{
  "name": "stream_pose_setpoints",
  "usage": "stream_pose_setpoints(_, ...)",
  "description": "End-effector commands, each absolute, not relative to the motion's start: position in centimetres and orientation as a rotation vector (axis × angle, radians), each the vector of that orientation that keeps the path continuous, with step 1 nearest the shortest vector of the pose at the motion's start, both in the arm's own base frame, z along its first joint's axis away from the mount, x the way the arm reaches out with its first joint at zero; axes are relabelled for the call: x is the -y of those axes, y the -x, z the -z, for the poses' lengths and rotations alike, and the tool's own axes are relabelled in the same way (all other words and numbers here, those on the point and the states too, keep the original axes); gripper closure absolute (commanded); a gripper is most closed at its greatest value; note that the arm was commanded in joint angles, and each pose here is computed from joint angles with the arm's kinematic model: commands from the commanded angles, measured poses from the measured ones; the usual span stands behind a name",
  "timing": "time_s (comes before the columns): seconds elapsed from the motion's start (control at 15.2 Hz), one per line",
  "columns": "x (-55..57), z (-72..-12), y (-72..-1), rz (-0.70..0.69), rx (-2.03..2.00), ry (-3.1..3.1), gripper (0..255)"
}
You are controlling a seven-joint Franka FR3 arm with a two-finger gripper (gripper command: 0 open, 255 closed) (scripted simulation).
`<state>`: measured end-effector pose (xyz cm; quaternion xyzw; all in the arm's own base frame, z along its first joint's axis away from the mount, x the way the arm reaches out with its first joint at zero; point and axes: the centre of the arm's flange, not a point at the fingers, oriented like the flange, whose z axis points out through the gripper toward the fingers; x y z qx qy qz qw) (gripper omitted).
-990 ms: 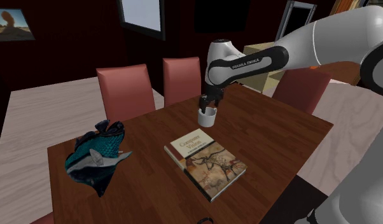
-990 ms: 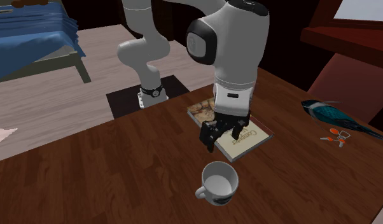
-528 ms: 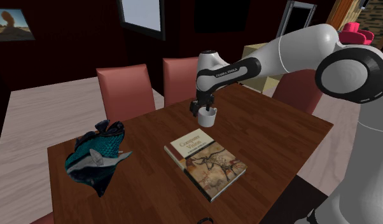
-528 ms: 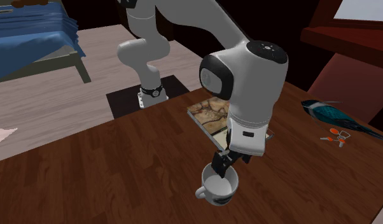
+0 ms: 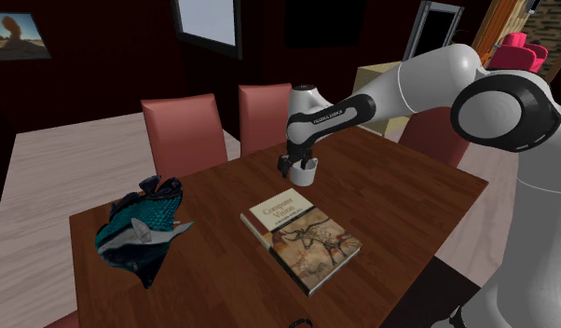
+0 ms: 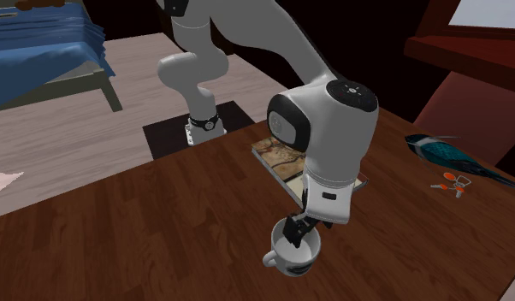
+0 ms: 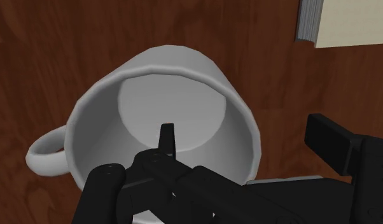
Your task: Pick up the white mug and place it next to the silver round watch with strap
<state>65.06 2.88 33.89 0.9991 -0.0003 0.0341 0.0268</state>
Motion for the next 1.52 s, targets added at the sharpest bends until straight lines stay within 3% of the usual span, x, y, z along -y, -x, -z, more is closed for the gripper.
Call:
stream_pose_setpoints(0.0,-2.9,-33.8,-65.1,-0.106,0.001,-3.086,0)
stream_pose_setpoints(0.26,-2.9,-33.8,-65.1,-0.106,0.001,-3.086,0)
stream_pose_setpoints(0.33,-2.9,-33.8,-65.1,-0.106,0.001,-3.086,255)
stream_pose_setpoints(0.92,-2.9,-33.8,-65.1,-0.106,0.001,-3.086,255)
stream_pose_setpoints(1.45,-2.9,-38.0,-65.1,-0.106,0.001,-3.086,255)
